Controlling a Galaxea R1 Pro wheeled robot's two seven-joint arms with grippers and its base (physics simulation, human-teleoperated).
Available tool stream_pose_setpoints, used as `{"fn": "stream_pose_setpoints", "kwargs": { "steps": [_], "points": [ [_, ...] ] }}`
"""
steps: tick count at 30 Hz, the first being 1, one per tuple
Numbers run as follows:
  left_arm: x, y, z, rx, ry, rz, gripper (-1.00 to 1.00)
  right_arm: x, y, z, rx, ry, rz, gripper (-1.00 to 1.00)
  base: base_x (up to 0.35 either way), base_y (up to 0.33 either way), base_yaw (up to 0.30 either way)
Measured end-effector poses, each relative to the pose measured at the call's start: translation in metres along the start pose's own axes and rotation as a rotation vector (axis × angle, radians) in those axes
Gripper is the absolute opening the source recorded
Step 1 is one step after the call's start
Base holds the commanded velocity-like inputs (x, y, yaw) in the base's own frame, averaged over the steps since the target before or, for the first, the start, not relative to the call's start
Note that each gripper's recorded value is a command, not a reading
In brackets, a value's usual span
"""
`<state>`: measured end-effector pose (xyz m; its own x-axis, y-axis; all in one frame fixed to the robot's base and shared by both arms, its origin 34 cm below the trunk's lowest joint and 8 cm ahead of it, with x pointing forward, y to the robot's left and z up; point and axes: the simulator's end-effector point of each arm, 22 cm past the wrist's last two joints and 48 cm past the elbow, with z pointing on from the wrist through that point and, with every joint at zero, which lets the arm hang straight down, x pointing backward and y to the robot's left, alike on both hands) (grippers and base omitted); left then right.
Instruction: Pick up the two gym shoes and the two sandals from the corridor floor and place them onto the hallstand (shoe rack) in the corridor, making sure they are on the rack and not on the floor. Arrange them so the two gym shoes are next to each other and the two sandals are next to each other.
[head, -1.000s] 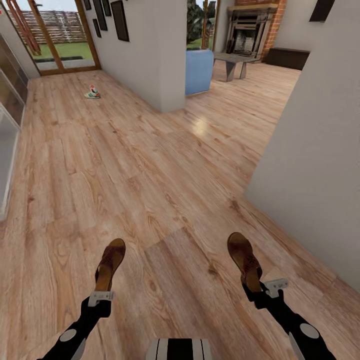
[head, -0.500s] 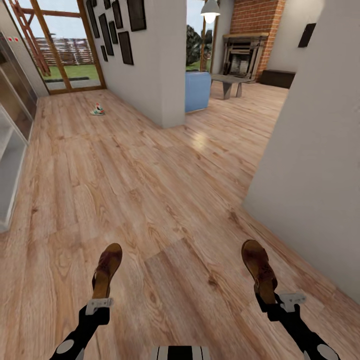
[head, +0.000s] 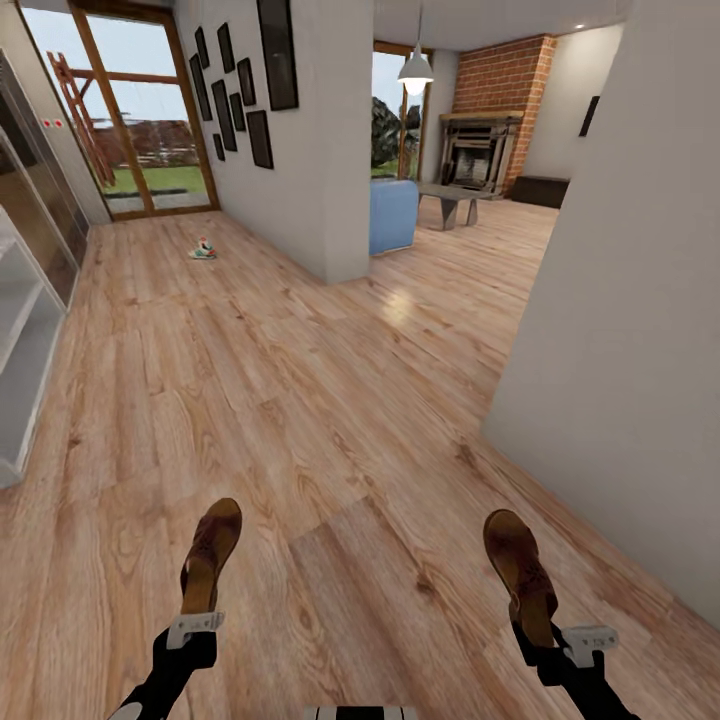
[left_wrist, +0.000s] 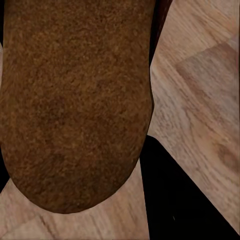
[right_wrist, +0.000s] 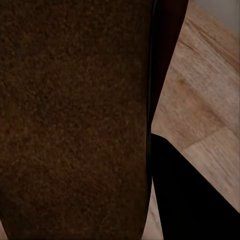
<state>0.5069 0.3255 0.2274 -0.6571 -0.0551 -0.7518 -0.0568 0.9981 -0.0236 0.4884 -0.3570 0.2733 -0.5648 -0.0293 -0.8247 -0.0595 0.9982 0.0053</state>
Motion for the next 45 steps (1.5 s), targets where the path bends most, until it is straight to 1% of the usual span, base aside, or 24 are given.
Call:
{"fn": "stream_pose_setpoints", "kwargs": {
  "steps": [1, 3, 4, 5, 6, 7, 8, 12, 13, 17, 21, 32, 40, 45],
  "points": [
    [-0.002, 0.004, -0.003, -0.006, -0.023, 0.005, -1.00, -0.001, 0.000, -0.001, 0.001, -0.002, 0.001, -1.00, 0.000, 0.000, 0.000],
    [0.002, 0.006, -0.008, -0.007, -0.021, 0.009, -1.00, -0.004, 0.000, -0.001, 0.001, -0.010, 0.001, -1.00, 0.000, 0.000, 0.000],
    [0.013, 0.007, -0.015, -0.008, -0.009, 0.011, -1.00, -0.004, 0.000, -0.001, 0.001, -0.010, 0.002, -1.00, 0.000, 0.000, 0.000],
    [0.034, 0.012, -0.030, -0.018, 0.016, 0.006, -1.00, 0.009, -0.001, -0.005, 0.004, 0.019, 0.010, -1.00, 0.000, 0.000, 0.000],
    [0.044, 0.013, -0.035, -0.018, 0.033, 0.007, -1.00, 0.008, -0.001, -0.006, 0.004, 0.016, 0.013, -1.00, 0.000, 0.000, 0.000],
    [0.039, 0.013, -0.035, -0.019, 0.022, 0.005, -1.00, 0.006, -0.001, -0.006, 0.005, 0.013, 0.013, -1.00, 0.000, 0.000, 0.000],
    [0.042, 0.014, -0.037, -0.022, 0.026, 0.001, -1.00, 0.022, 0.001, -0.010, 0.003, 0.044, 0.023, -1.00, 0.000, 0.000, 0.000],
    [0.030, 0.014, -0.038, -0.022, 0.000, 0.001, -1.00, 0.022, 0.003, -0.013, 0.003, 0.043, 0.034, -1.00, 0.000, 0.000, 0.000],
    [0.027, 0.014, -0.038, -0.022, -0.006, 0.001, -1.00, 0.020, 0.003, -0.013, 0.004, 0.039, 0.035, -1.00, 0.000, 0.000, 0.000],
    [0.009, 0.020, -0.041, -0.037, -0.064, -0.010, -1.00, 0.012, 0.004, -0.015, 0.003, 0.013, 0.034, -1.00, 0.000, 0.000, 0.000],
    [-0.004, 0.022, -0.045, -0.044, -0.088, -0.016, -1.00, 0.002, 0.004, -0.018, 0.002, -0.004, 0.031, -1.00, 0.000, 0.000, 0.000],
    [-0.035, 0.021, -0.057, -0.044, -0.107, -0.017, -1.00, -0.022, 0.005, -0.028, 0.004, -0.009, 0.037, -1.00, 0.000, 0.000, 0.000],
    [-0.041, 0.021, -0.058, -0.043, -0.119, -0.018, -1.00, -0.020, 0.006, -0.030, 0.003, -0.005, 0.042, -1.00, 0.000, 0.000, 0.010],
    [-0.044, 0.020, -0.059, -0.043, -0.127, -0.020, -1.00, -0.022, 0.006, -0.030, 0.002, -0.011, 0.042, -1.00, -0.018, -0.018, 0.121]
  ]
}}
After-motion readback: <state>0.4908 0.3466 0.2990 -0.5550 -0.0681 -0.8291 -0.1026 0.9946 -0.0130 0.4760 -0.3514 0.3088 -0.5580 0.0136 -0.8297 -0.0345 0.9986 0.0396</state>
